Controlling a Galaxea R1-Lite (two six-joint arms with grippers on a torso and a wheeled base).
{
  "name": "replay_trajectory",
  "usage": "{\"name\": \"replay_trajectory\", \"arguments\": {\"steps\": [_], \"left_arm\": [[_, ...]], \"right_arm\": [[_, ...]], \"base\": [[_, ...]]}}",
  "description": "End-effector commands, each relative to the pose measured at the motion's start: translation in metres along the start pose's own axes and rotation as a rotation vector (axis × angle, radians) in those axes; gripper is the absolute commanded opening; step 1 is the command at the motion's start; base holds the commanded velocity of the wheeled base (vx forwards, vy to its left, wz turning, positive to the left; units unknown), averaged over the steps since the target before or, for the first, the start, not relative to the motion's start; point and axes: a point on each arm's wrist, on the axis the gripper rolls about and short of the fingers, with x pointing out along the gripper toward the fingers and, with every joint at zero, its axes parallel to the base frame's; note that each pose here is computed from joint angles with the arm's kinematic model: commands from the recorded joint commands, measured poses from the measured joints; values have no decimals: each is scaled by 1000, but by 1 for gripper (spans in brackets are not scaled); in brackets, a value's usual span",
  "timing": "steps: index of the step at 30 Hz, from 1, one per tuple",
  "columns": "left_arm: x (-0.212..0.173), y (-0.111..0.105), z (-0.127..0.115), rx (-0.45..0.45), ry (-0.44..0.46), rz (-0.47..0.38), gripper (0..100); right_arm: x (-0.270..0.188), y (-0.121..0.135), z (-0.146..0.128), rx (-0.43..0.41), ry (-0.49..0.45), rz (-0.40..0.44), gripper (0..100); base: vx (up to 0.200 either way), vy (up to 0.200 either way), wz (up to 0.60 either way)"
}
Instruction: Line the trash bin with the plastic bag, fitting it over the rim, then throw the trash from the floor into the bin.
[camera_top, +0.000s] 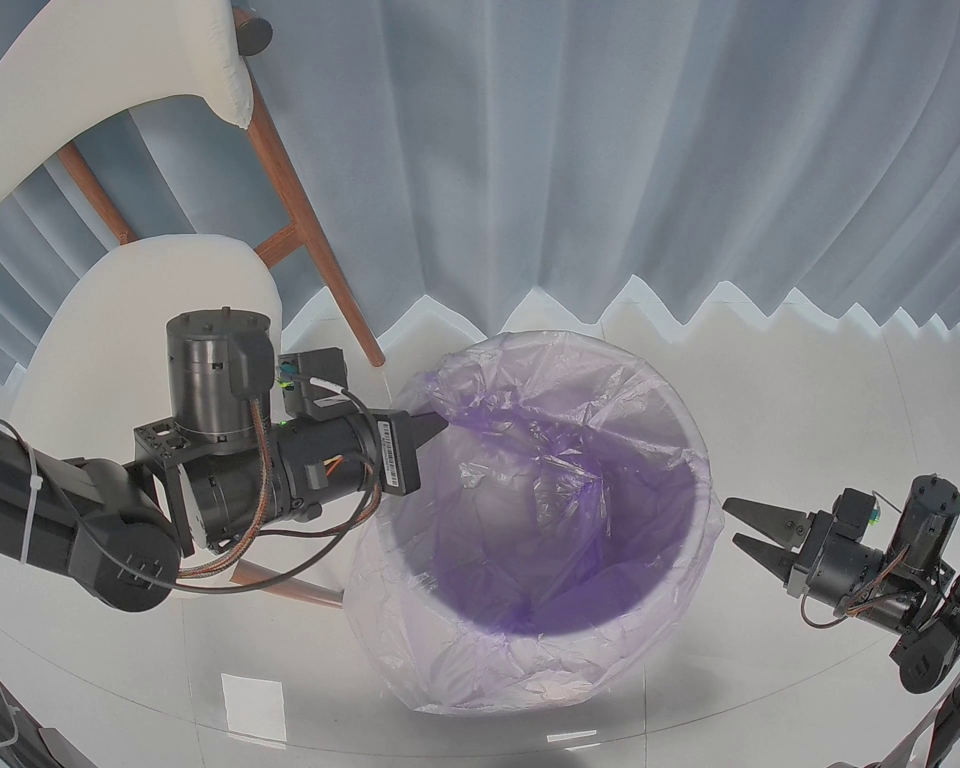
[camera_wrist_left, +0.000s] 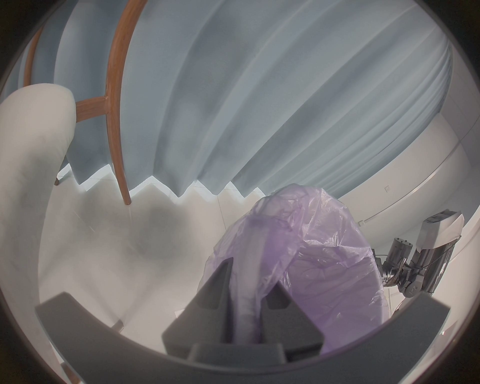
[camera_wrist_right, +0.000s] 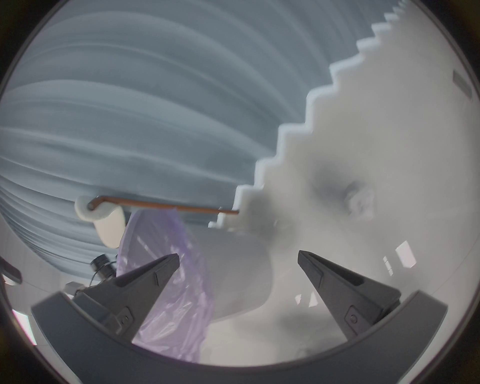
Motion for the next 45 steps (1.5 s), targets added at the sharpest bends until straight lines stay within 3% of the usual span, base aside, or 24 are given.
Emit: {"name": "replay_trajectory", "arguments": {"steps": [1,4,6,10,14,17,22,27,43,44,45], "left_arm": [[8,1,1,7,4,5,0],[21,-1,-3,33,8,32,0],[37,-4,-9,39,18,69,0],[66,-1,-23,45,35,144,0],[114,14,-45,45,32,315,0],[134,20,-57,33,35,360,0],[160,30,-76,22,49,385,0],[181,36,-78,-49,-5,421,0],[193,37,-83,-50,-21,456,0],[193,37,-83,-50,-23,456,100],[192,35,-82,-49,-26,456,100]], "right_arm": [[-26,-18,22,-82,-161,-121,100],[-38,-31,35,-104,-262,-220,100],[-42,-33,38,-115,-286,-236,100],[-45,-29,39,-142,-313,-239,100],[-54,-12,42,-208,-411,-241,100],[-60,-3,44,-232,-446,-220,100],[-67,5,40,-234,-454,-223,100],[-70,8,39,-235,-456,-221,100],[-73,12,39,-250,-471,-207,100],[-73,12,39,-250,-471,-207,100],[-73,12,39,-251,-471,-207,100]], "base": [[0,0,0],[0,0,0],[0,0,0],[0,0,0],[0,0,0],[0,0,0],[0,0,0],[0,0,0],[0,0,0],[0,0,0],[0,0,0]]}}
